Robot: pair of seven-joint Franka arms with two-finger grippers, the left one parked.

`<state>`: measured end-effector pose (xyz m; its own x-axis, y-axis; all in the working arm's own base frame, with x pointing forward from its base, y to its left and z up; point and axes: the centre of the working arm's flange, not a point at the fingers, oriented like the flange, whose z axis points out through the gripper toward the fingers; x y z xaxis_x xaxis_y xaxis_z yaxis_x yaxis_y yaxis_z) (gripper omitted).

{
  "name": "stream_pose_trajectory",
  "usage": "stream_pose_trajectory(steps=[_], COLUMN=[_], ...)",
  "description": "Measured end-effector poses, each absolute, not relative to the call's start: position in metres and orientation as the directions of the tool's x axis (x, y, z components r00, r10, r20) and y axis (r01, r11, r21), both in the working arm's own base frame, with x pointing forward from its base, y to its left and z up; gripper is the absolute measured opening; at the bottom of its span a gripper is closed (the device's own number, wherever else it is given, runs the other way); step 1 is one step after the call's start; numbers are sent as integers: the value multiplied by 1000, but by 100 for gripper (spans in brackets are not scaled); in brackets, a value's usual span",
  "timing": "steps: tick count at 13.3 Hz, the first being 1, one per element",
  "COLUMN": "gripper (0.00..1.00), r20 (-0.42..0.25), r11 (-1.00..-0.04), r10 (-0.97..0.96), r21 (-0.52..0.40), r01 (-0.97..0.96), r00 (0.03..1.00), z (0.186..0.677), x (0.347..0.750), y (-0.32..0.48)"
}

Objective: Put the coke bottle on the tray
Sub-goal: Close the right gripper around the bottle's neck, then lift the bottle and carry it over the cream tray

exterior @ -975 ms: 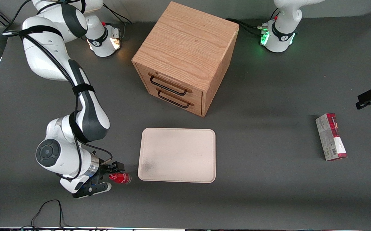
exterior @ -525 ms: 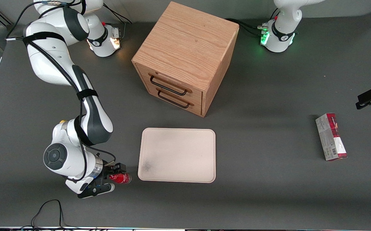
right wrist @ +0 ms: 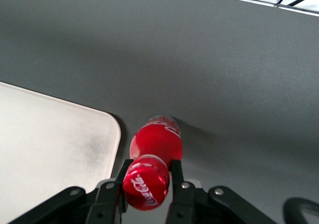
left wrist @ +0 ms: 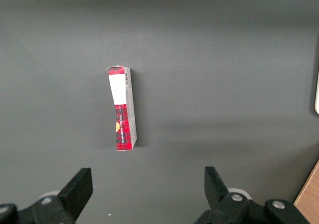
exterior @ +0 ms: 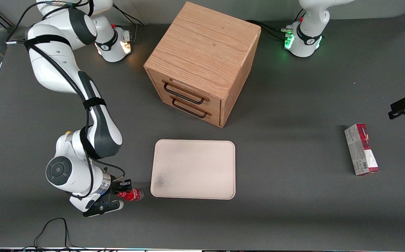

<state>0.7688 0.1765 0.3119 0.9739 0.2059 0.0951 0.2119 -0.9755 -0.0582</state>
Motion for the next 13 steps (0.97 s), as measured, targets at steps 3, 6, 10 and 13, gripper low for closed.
stream_pose_trajectory(steps=[3,6,10,13], gripper=[35,35,35,35], r20=[58,31,31,60], r11=[-973,-973,-966,-970], r10=[227,232,260,234], r21=[-15,9,3,-54], r01=[228,231,260,237], r00=[972,972,965,970], z=[328,395,498,516], x=[764,751,717,698], y=[174,169,181,232])
